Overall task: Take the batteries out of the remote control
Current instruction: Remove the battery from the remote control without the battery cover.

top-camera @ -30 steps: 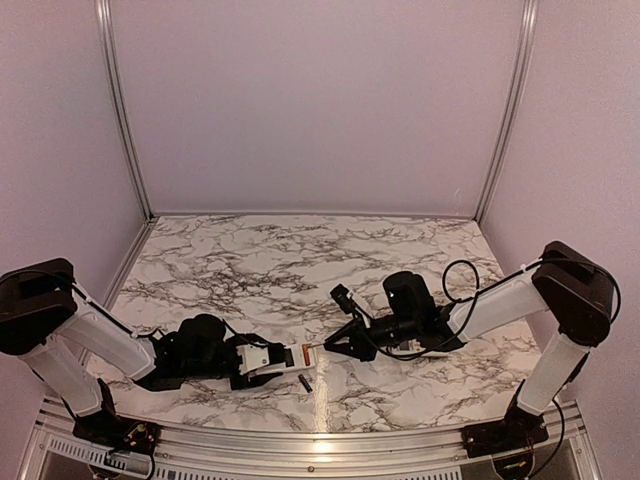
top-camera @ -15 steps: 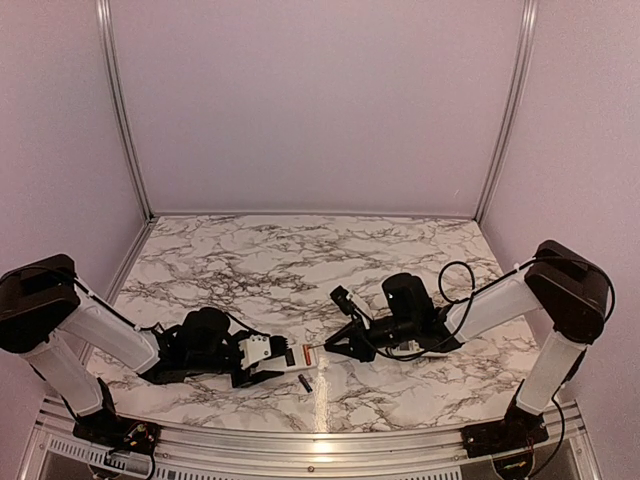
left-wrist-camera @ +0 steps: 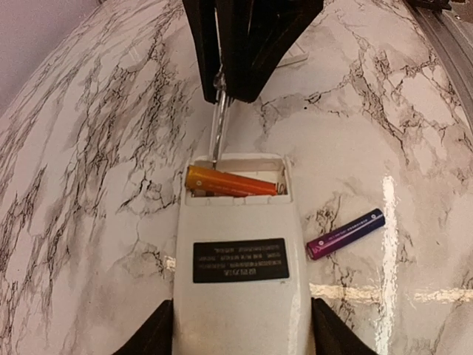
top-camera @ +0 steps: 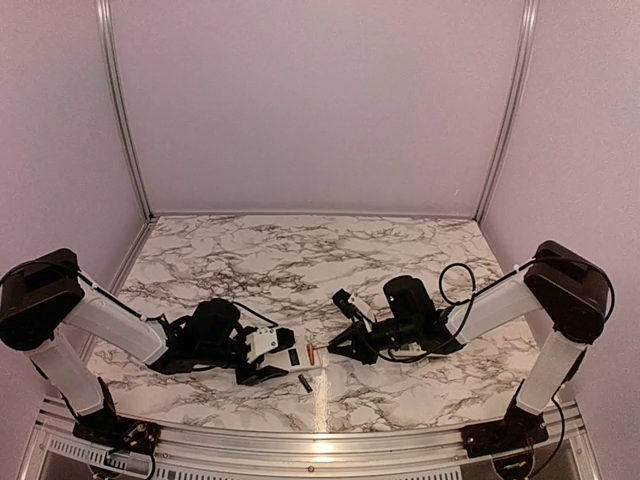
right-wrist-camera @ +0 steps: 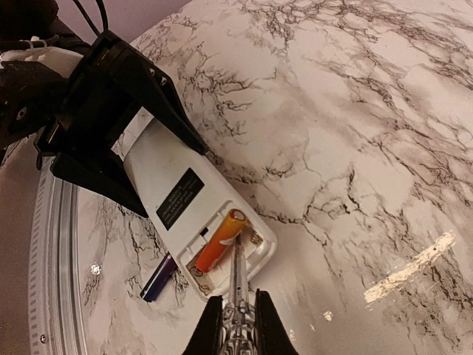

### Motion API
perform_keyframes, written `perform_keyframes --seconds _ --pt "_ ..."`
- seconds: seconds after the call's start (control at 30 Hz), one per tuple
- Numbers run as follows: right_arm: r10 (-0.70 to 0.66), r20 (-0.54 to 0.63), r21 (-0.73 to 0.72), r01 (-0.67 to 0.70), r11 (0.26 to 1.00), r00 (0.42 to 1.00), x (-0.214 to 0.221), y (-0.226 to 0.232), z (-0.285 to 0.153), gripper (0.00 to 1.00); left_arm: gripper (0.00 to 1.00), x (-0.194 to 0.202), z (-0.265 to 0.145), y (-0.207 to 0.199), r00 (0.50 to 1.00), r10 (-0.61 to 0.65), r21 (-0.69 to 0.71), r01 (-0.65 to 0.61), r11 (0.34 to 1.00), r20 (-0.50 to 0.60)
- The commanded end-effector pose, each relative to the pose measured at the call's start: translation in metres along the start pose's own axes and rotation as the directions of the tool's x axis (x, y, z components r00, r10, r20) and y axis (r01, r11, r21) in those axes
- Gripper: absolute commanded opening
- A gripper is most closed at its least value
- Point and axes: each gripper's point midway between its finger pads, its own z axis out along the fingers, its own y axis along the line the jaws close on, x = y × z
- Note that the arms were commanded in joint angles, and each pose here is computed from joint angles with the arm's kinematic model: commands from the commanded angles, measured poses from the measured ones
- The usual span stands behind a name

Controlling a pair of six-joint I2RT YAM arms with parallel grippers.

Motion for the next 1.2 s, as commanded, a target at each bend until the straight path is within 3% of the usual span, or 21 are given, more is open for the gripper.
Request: perform_keyframes --seconds 0.0,1.17 --pt "-0.024 -0.034 -0.102 0.021 0.995 0.999 0.004 0.026 0.007 0.00 0.00 -0.054 0.005 0.029 0.988 0.013 -0.073 -0.001 0.997 0.153" --pt "-0.046 -0.021 -0.061 0.045 0.997 0.999 -0.003 0.048 -0.001 0.00 0.00 -0.030 0.018 0.051 0.999 -0.013 -0.155 0.019 0.988 0.040"
